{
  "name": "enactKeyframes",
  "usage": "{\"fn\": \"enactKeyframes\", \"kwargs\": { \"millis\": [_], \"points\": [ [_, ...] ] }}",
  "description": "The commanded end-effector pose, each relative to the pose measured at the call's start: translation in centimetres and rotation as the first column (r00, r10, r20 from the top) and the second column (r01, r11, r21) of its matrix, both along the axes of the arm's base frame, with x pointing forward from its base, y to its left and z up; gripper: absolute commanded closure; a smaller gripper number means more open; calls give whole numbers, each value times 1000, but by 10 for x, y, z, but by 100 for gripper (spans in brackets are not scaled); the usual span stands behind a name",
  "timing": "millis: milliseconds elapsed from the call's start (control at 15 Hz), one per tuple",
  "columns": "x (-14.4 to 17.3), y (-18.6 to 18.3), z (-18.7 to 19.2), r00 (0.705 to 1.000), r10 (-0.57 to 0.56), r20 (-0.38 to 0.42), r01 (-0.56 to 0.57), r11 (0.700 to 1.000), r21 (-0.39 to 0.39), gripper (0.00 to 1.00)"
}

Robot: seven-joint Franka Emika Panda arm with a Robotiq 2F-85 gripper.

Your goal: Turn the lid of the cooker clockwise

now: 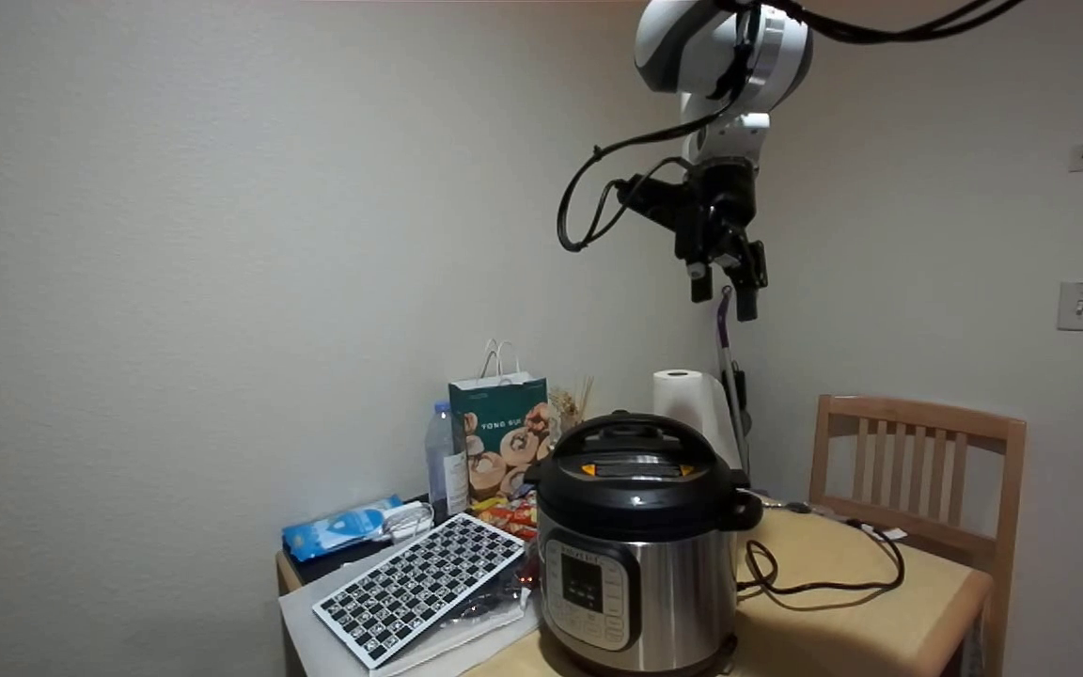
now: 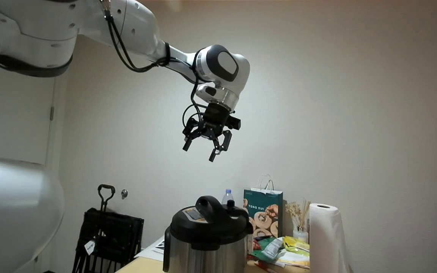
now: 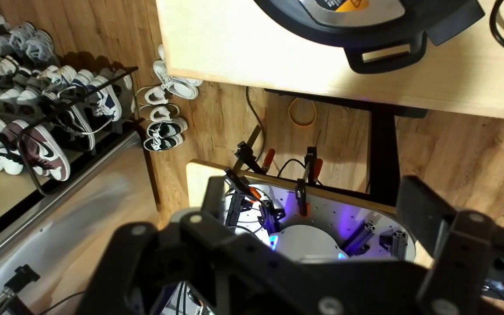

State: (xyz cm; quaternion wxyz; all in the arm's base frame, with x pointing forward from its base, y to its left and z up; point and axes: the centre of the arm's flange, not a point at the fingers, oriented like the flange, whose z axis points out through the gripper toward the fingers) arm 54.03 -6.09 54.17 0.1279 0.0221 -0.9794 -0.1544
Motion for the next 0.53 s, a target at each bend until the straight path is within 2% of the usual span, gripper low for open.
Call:
{"fn": "enactKeyframes", "kwargs": {
  "millis": [0,200,467],
  "points": [
    [2,0,-9,999,38,-30,-39,999,-11,0],
    [0,-7,-42,984,138,-109,-144,988,-53,0],
    [3,-15,-84,967,187,-171,-203,976,-81,0]
  ]
}}
